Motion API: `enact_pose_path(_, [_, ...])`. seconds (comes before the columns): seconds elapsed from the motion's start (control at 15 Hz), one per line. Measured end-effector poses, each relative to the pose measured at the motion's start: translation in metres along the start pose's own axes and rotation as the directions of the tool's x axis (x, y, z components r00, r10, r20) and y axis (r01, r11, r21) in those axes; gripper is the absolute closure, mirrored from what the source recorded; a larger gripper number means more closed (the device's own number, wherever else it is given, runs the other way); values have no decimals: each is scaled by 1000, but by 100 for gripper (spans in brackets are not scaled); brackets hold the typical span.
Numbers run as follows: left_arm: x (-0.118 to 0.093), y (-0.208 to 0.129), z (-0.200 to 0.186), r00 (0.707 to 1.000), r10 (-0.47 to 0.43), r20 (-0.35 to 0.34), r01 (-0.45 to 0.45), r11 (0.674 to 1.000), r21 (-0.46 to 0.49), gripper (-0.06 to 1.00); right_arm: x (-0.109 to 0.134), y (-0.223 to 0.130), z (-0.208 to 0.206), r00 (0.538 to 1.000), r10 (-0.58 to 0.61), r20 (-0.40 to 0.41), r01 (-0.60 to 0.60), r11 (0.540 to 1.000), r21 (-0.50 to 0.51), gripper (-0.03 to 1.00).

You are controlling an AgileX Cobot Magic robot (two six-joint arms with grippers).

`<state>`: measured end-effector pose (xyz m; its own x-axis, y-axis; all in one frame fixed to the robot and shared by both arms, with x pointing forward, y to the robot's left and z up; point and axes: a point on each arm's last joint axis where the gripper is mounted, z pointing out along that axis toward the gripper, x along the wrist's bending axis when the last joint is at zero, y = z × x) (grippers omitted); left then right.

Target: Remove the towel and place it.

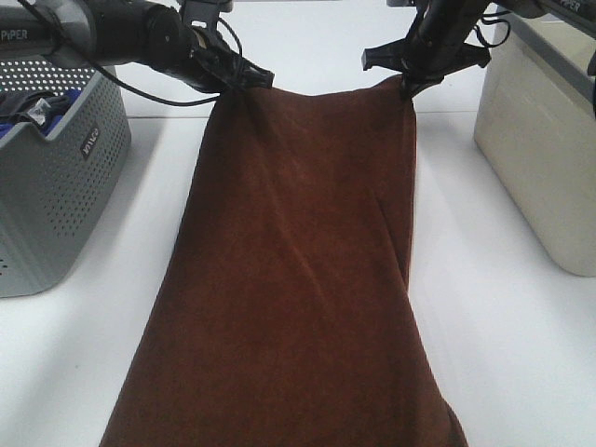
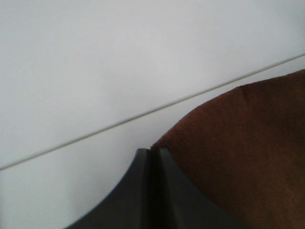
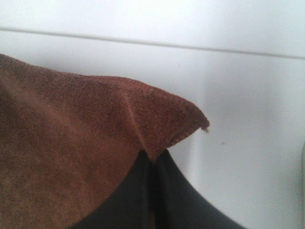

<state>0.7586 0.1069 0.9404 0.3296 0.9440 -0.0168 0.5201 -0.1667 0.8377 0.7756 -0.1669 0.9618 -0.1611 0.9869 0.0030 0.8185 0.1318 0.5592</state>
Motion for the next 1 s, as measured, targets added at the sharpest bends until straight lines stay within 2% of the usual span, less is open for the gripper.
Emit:
enact_pose_path(0.13, [-1, 1, 7, 1000, 3, 8, -2, 996, -95, 93, -1, 5, 4, 1000, -23, 11, 24, 997, -70, 97])
enact_pose_path(0.4, [0, -9, 25, 1000, 6, 20, -1, 970, -245, 93, 0, 1, 31, 998, -66, 20, 68, 988, -140, 97])
enact_pose_path(0.53, [7, -24, 38, 1000, 2, 14, 2, 963, -270, 93, -1, -2, 45, 996, -85, 32, 89, 981, -170, 97])
enact_pose_path(0.73, [24, -46, 52, 1000, -18, -9, 16, 968, -249, 93, -1, -9, 66, 992, -114, 47, 121, 971, -206, 97])
enact_pose_path(1.0, [28, -44, 52, 1000, -22, -11, 17, 951, -308, 93, -2, -5, 74, 981, -174, 89, 193, 933, -304, 97])
